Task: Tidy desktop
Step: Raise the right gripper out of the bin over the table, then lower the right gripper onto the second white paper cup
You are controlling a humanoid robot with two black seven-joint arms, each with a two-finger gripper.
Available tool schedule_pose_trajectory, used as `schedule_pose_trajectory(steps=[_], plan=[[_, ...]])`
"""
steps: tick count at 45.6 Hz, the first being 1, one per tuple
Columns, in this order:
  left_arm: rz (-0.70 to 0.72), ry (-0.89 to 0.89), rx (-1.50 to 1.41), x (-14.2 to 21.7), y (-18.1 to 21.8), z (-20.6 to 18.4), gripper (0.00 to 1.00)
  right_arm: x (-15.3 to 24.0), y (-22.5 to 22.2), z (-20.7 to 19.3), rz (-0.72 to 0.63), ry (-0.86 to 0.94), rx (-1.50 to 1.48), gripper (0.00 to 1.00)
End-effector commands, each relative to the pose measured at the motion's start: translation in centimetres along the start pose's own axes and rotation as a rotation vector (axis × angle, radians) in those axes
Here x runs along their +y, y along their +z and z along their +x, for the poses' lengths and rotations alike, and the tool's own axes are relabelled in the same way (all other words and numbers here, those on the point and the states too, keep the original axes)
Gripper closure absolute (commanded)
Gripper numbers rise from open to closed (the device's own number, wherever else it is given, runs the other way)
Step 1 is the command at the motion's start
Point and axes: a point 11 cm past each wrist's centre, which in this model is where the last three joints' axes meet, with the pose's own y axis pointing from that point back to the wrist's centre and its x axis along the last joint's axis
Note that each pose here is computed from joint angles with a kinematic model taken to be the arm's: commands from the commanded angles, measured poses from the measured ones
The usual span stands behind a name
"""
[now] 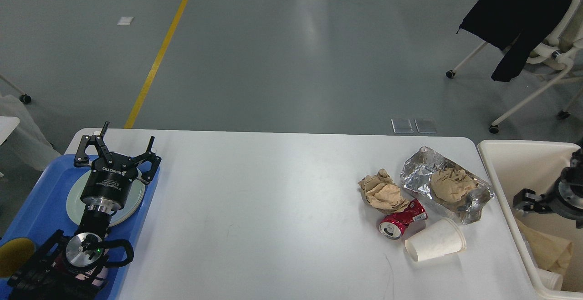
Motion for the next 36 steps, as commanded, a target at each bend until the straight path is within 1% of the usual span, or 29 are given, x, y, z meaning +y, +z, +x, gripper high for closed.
schedule_pose_trajectory(steps=[1,5,8,12,16,27,31,36], plan=[[0.000,0.000,0.000,0.0,0.0,0.0,0.03,5.4,-3.7,0.8,0.006,-0.093,0.151,0.00],[0.000,0.001,0.000,0.0,0.0,0.0,0.03,10.4,-6.9,2.0,0.016,-0.152,0.256,0.00],[0.000,0.001,0.000,0.0,0.0,0.0,0.03,13.9,-9.0,1.7,0.021,-0.202,0.335,0.00],[-0.002,0.001,0.000,0.0,0.0,0.0,0.03,17.1,-10.7,1.5,0.056,-0.199,0.373,0.00],[-0.002,0.001,0.000,0.0,0.0,0.0,0.03,19.0,-11.9,1.0,0.089,-0.177,0.398,0.00],[-0.002,0.003,-0.001,0.0,0.0,0.1,0.03,24.1,-15.9,-0.1,0.098,-0.054,0.456,0.00],[-0.002,0.003,-0.001,0.0,0.0,0.1,0.03,24.5,-16.6,-0.5,0.114,-0.030,0.463,0.00],[-0.002,0.001,0.000,0.0,0.0,0.0,0.03,23.7,-16.6,-0.6,0.135,-0.037,0.427,0.00]])
